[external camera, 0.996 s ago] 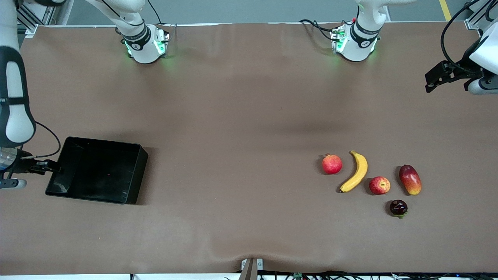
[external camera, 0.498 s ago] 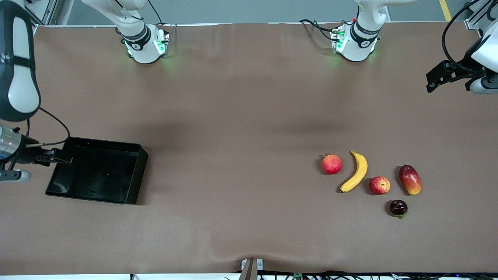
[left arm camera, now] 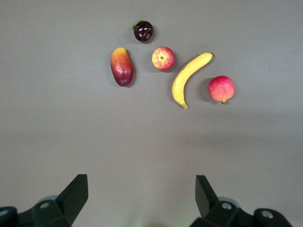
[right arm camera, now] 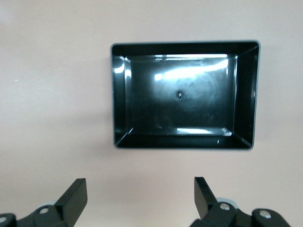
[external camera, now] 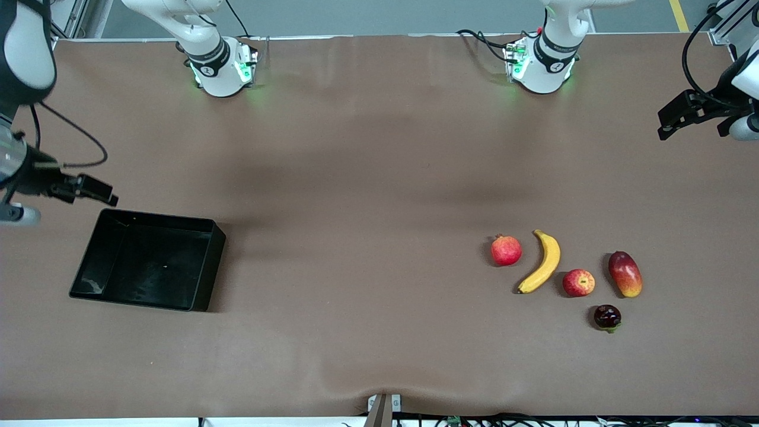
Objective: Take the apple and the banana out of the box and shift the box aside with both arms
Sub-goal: 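Open the right gripper and lift it away from the tray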
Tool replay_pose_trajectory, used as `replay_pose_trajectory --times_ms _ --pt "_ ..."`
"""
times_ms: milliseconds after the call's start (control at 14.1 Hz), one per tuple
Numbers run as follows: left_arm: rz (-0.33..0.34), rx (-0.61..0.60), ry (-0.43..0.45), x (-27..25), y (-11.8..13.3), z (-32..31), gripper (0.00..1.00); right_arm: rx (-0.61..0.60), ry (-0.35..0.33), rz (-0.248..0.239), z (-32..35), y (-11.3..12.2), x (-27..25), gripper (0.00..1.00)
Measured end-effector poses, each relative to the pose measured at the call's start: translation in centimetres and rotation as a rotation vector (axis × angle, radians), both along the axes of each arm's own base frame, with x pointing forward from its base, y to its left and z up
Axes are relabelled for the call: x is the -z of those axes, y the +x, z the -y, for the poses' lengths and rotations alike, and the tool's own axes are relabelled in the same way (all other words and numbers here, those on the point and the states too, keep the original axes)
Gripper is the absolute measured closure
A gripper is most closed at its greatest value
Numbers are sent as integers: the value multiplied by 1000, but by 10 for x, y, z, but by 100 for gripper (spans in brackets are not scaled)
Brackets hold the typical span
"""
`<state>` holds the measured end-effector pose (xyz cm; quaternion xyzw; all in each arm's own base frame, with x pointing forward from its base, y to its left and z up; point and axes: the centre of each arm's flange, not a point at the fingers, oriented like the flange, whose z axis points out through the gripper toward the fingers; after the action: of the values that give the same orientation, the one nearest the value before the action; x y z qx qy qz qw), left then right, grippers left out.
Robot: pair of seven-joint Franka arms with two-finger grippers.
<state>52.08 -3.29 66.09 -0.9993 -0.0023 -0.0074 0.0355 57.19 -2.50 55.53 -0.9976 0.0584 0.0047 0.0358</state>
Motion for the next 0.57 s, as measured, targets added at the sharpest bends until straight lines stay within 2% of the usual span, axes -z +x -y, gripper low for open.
replay_pose_trajectory --times_ms 213,356,569 --pt "2 1 -12 -4 -1 1 0 -3 -1 -18 -14 -19 -24 0" --pt "7 0 -13 -8 -1 1 0 2 -3 -19 -10 -26 -31 0" --pt "-2 -1 -13 -11 -4 1 0 5 -20 -49 -4 -33 -38 0"
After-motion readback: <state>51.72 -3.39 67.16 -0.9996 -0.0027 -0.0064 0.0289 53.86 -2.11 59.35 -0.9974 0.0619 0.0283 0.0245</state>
